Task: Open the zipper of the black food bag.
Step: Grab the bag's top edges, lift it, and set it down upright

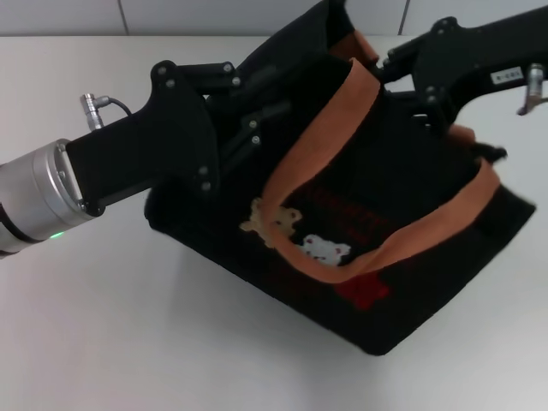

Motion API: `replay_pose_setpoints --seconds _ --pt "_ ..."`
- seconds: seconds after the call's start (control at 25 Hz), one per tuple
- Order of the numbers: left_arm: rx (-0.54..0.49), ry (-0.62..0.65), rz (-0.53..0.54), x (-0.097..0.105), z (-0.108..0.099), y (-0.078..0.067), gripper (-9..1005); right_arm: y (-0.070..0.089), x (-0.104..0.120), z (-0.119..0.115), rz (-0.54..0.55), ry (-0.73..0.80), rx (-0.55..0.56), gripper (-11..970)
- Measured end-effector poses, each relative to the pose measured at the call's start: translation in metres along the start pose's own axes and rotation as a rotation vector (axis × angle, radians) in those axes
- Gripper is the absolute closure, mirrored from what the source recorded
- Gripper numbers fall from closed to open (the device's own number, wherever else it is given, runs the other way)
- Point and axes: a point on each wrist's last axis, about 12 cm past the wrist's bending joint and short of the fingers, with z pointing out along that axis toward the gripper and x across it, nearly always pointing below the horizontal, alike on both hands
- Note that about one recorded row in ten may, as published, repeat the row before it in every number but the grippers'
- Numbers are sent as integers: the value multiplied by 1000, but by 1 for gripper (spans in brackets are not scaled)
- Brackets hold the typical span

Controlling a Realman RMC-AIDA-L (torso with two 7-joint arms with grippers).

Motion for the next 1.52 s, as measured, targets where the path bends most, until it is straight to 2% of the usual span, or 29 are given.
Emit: replay_pose_setpoints --seconds 0.32,0.52,0.72,1.0,1.2,1.44,1.52 --pt "7 -2 1 0 2 1 801 4 -4 17 -63 32 -8 667" --pt "7 -2 0 0 2 1 801 6 -3 19 -134 32 0 865" --pt "6 -6 0 0 2 1 800 10 1 14 -210 1 39 905" --pt "3 -9 2 -1 2 2 800 14 10 7 -245 -66 60 962" --pt "4 -10 1 -1 2 2 800 14 15 4 -229 -61 46 959" --pt "0 -10 2 -1 1 2 800 16 15 -13 -191 -62 41 948" --pt "-1 -10 2 -1 1 2 800 17 14 -20 -185 -54 21 761"
